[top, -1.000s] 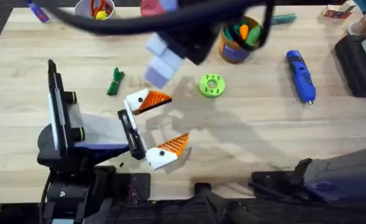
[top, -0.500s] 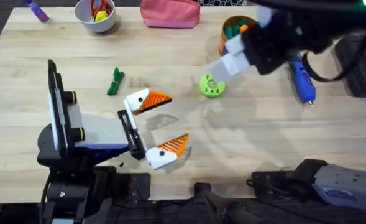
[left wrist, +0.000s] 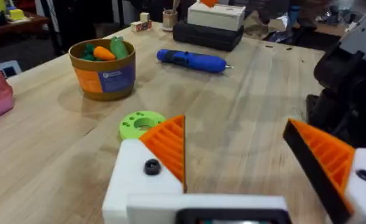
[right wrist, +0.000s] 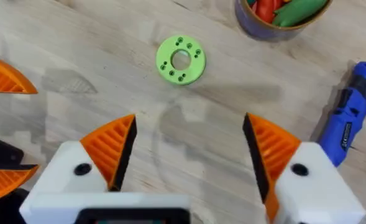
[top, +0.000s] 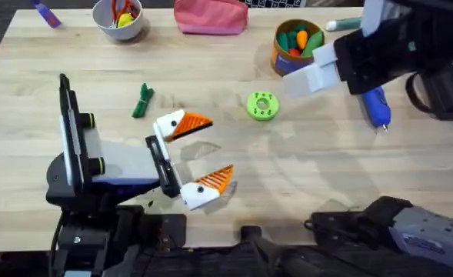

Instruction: Pick up the gripper from the table and insert it into the empty holder that is missing its gripper. Then pick up a screw, insert it into the mounting hole, and use the screwdriver to tighten it. Finally, clean up the table by picking up the vegetable and placing it into the bucket.

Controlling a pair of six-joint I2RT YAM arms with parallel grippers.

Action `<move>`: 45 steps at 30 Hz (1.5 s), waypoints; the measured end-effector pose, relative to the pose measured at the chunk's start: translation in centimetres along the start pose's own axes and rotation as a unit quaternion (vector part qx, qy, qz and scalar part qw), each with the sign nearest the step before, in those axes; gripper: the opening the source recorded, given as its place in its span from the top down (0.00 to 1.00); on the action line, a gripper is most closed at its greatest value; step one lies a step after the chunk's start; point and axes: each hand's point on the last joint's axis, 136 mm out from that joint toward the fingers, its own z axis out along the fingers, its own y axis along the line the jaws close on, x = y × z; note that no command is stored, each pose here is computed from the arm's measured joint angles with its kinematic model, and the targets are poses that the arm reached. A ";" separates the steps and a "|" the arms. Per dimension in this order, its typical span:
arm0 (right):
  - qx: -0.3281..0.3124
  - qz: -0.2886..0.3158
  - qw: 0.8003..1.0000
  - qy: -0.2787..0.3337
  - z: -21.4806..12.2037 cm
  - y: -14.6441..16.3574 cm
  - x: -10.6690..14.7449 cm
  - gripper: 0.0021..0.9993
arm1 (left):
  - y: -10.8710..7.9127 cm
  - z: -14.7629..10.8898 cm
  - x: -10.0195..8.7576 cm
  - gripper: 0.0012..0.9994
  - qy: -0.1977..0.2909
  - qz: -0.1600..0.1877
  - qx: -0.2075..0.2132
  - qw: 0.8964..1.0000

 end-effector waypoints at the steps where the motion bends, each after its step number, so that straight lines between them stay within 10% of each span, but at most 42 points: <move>1: 0.000 0.000 1.000 0.000 0.0 0.0 0.0 0.01 | 0.0 0.0 0.0 0.01 0.000 0.000 0.000 1.000; 16: 0.003 0.016 1.000 0.012 0.5 -0.1 0.5 0.01 | 0.0 0.0 0.0 0.05 0.000 0.000 0.000 1.000; 23: 0.031 0.087 0.994 0.058 2.9 -2.5 3.2 0.01 | 0.0 0.0 0.0 0.97 0.000 0.002 0.000 1.000; 45: 0.168 0.313 0.932 0.064 3.8 -19.2 6.6 0.01 | 0.0 0.0 0.0 0.99 0.000 0.002 0.000 1.000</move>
